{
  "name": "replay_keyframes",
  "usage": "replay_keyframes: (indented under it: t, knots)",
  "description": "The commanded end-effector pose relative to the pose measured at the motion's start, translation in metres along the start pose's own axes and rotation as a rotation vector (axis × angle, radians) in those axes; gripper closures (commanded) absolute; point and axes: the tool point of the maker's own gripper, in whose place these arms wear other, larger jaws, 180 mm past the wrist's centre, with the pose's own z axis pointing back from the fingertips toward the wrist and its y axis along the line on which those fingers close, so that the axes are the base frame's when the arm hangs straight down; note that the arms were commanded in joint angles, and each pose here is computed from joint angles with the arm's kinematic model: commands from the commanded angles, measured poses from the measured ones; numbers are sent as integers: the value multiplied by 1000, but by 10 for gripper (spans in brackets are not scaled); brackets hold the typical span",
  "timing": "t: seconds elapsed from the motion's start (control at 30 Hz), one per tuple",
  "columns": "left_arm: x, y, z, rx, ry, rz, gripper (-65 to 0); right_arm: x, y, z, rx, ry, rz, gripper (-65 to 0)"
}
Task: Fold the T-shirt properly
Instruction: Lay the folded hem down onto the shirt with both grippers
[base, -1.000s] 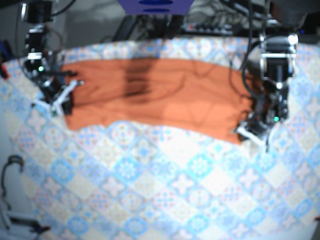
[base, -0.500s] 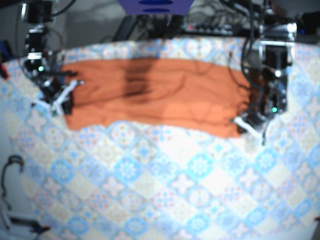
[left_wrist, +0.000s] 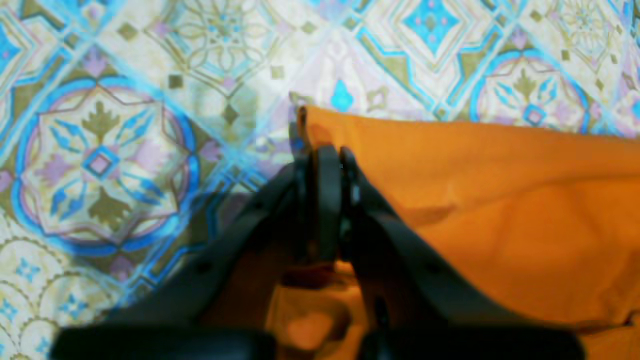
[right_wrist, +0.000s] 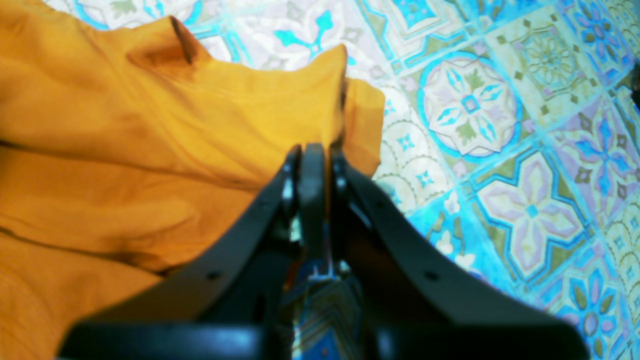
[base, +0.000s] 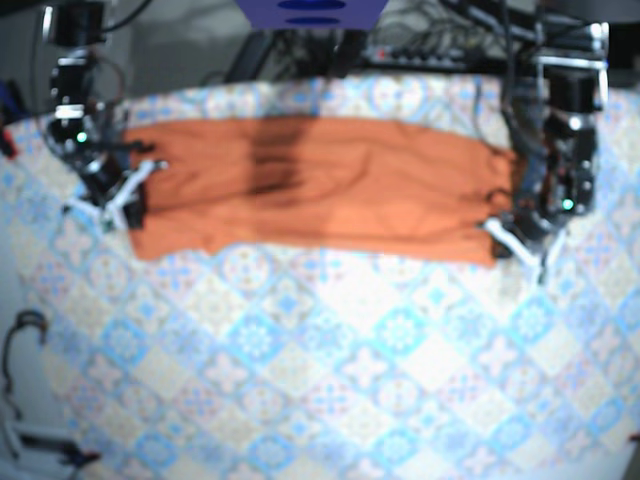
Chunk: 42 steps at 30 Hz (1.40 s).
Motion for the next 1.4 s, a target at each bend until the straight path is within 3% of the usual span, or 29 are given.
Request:
replay_keyframes:
  t: [0.0, 0.77, 1.03, 1.37]
  knots:
    - [19, 0, 5, -6, -52, -17, 0, 12, -6, 3, -12, -42, 11, 0]
    - [13, -9, 28, -21, -58, -106, 0, 11, 3, 18, -2, -49, 29, 0]
    - [18, 10, 37, 17, -57, -129, 0, 9, -10, 22, -37, -47, 18, 0]
    - [12, 30, 52, 29, -60, -68, 0, 1, -18, 29, -61, -32, 10, 0]
